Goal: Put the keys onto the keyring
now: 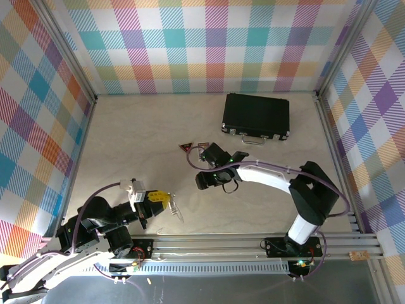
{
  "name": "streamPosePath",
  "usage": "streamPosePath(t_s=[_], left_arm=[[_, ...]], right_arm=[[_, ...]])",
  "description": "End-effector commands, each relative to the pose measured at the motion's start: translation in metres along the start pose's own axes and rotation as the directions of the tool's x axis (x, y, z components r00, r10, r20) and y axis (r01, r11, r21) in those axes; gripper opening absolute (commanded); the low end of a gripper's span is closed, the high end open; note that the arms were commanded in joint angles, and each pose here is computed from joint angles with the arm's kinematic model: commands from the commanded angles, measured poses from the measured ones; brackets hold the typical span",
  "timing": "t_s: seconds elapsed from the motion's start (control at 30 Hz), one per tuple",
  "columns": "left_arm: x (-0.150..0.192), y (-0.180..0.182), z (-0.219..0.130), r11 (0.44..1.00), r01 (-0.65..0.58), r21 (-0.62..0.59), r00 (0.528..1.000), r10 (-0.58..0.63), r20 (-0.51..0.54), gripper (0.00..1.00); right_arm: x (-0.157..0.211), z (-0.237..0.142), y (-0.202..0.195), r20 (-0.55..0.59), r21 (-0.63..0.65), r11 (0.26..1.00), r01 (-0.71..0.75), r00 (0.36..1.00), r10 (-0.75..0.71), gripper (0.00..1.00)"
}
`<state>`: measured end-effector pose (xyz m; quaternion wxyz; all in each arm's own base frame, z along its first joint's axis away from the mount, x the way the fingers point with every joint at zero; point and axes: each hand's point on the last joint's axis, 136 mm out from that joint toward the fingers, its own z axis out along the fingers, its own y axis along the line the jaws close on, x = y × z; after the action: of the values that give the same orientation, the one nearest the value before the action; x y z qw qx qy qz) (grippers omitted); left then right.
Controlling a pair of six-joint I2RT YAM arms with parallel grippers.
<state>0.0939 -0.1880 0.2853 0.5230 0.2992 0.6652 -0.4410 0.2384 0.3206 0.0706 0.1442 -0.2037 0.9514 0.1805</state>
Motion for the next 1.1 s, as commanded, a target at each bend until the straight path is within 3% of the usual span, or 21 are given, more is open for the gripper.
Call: streamPosePath(t_s=[0.0,0.43,1.07], left_arm=[[-0.011,0.002,0.001,1.0,0.015,-0.01,0.998,-0.014,0.058,0.0],[-0.008,0.002,0.002,1.0,0.001,-0.009,0.998,-0.001,0.057,0.0],[-0.014,0.0,-0.001,1.0,-0.005,-0.002,0.997,0.005,0.071,0.0]], right_arm=[[-0.016,0.009,0.019,0.026,-0.047,0.998,-0.028,0.999,0.03,0.67],[-0.004,0.027,-0.005,-0.018,0.073,0.996,-0.043,0.999,0.044,0.5],[-0.022,0.043,-0.013,0.005,0.155,0.987,-0.031,1.0,0.03,0.37]])
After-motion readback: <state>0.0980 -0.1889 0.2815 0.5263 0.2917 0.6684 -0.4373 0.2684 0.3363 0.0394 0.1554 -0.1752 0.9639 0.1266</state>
